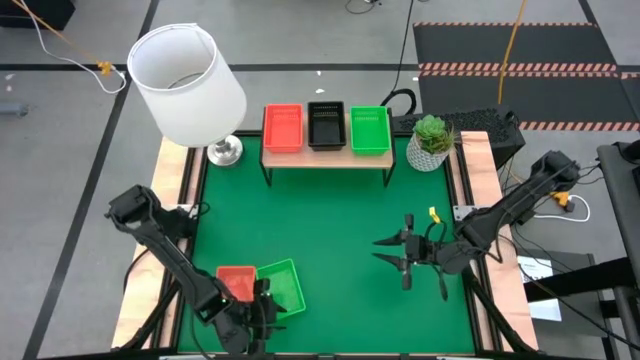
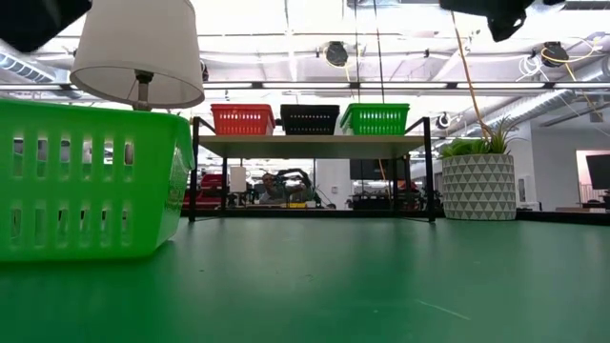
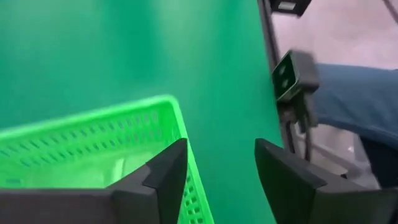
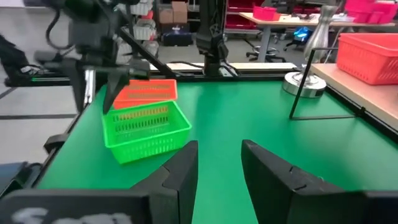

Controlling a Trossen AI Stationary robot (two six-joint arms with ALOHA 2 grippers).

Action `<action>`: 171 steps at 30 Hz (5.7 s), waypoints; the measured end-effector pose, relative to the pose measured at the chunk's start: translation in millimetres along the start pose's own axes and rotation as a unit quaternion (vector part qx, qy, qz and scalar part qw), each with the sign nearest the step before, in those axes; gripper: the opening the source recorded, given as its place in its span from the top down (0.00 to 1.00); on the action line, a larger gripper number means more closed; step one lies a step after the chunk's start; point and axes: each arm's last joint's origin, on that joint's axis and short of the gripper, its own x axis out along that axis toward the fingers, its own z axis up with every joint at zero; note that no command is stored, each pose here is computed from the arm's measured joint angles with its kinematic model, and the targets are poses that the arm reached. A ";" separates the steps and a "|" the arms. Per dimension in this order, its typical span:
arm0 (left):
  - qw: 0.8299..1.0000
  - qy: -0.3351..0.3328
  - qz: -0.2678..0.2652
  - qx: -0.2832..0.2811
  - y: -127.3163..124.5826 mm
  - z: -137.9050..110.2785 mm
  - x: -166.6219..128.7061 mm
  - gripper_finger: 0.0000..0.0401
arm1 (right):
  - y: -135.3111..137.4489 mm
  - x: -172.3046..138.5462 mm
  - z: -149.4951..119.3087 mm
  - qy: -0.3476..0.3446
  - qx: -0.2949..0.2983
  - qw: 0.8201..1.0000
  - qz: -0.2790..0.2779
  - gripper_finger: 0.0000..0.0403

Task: Stack baskets on shelf by color
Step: Stack the green basket into the green basket on the shelf

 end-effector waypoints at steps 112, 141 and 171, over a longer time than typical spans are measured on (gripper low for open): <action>0.991 -0.052 0.100 0.075 145.8 112.1 -43.0 0.38 | -35.6 157.0 41.1 0.244 -0.083 0.963 0.076 0.98; 0.988 -0.011 0.137 0.064 142.6 98.5 -57.8 0.61 | -152.9 0.5 145.2 0.121 -0.276 0.952 -0.058 0.98; 0.987 -0.022 0.147 0.065 152.0 105.0 -40.8 0.61 | -261.1 2.5 124.1 0.159 -0.230 0.959 -0.055 0.98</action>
